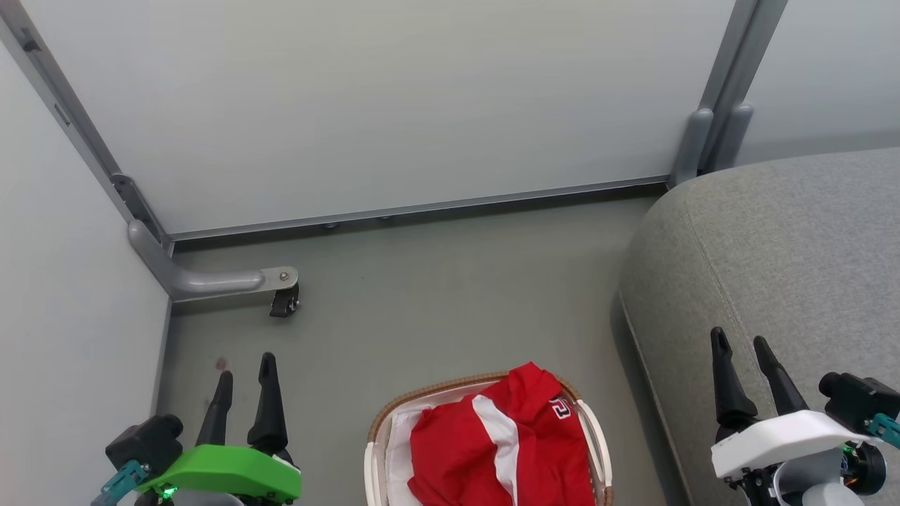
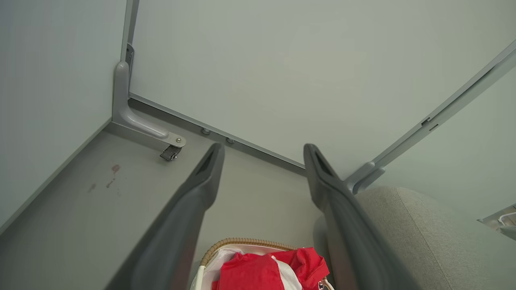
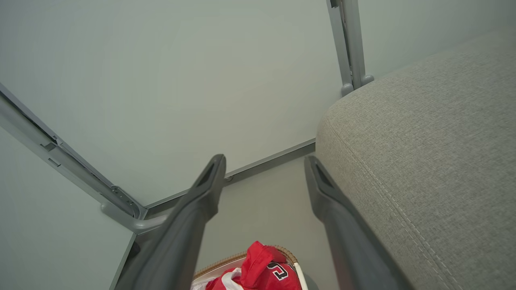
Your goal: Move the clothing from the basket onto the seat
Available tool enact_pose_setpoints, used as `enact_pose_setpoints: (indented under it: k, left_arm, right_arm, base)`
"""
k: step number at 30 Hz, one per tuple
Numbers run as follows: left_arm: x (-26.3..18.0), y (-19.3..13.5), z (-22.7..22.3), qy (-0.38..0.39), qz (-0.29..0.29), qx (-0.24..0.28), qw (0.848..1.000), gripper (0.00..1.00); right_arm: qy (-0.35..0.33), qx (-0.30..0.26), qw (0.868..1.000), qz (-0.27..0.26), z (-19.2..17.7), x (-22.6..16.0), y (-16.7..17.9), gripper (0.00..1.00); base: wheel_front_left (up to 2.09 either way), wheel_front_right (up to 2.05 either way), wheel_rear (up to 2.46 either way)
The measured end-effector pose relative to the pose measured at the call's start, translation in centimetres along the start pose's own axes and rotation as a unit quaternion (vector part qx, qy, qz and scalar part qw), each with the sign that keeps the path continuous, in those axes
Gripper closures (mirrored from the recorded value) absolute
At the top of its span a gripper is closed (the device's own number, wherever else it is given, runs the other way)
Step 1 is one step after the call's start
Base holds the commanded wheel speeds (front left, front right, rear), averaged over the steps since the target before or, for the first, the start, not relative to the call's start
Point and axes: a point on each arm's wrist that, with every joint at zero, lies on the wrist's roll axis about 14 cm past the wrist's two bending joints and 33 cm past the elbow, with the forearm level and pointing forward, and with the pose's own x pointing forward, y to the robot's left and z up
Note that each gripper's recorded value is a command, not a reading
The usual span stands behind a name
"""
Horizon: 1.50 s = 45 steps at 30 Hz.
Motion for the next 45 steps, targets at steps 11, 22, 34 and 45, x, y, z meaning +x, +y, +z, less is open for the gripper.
enact_pose_setpoints:
  k: [11,22,34,45]
  left_arm:
    - [-0.4,0.1,-0.5,0.002,-0.004,0.044,0.999,0.00]
    - [-0.6,0.0,-1.2,0.008,-0.010,0.080,0.997,0.00]
    - [-0.9,0.2,-2.3,0.020,-0.015,0.117,0.993,0.00]
    - [-1.1,0.1,-2.7,0.023,-0.023,0.147,0.989,0.00]
  right_arm:
    - [0.000,-0.061,0.998,0.014,-0.2,0.0,0.5,0.00]
    - [0.004,-0.115,0.993,0.027,-0.7,-0.2,0.9,0.00]
    - [0.004,-0.160,0.986,0.039,-1.0,-0.3,1.2,0.00]
    - [0.000,-0.192,0.980,0.051,-1.1,-0.3,1.6,0.00]
  base:
    - [0.00,0.00,0.00]
    - [0.00,0.00,0.00]
    - [0.00,0.00,0.00]
    - [0.00,0.00,0.00]
